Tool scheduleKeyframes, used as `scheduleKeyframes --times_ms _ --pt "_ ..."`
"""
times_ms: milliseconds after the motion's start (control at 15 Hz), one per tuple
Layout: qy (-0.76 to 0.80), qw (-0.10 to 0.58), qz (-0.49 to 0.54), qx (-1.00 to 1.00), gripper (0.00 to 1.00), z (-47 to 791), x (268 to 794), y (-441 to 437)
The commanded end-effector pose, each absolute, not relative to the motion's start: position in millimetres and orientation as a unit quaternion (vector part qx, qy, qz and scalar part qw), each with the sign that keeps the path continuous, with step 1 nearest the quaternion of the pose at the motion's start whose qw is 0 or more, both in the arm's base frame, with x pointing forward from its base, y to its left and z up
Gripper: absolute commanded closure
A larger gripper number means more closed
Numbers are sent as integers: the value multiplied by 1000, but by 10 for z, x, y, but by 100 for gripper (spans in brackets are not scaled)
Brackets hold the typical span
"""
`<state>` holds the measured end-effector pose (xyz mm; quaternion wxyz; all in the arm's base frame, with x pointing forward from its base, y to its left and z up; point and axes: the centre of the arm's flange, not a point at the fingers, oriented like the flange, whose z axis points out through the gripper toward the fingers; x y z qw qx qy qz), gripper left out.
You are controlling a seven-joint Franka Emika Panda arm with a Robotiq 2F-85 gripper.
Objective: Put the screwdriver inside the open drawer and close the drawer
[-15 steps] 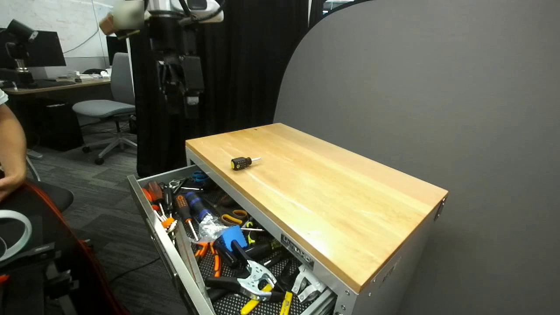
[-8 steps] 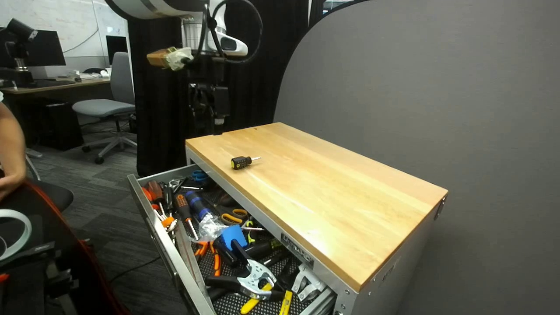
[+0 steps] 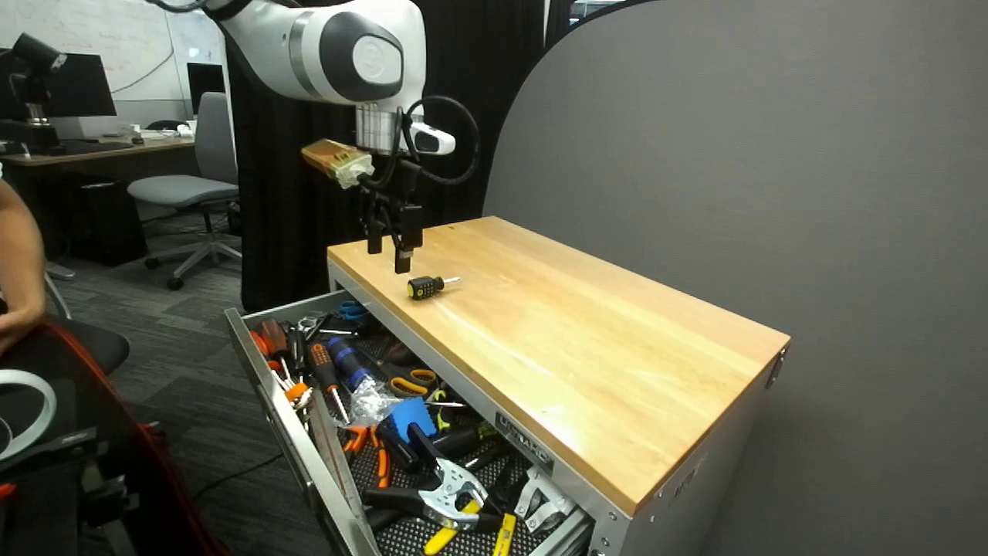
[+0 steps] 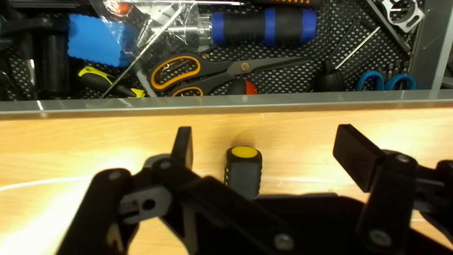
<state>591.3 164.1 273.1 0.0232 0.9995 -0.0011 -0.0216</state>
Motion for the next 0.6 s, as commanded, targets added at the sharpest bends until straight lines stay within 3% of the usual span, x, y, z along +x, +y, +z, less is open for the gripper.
scheduleKeyframes --times_ms 0,400,467,533 --pt "-25 25 27 999 0 2651 6089 1827" --pt "-46 58 95 993 0 2521 6185 1933" --pt "-47 71 99 991 25 2461 6198 1916" --pt "-50 79 103 990 26 2419 6209 1898"
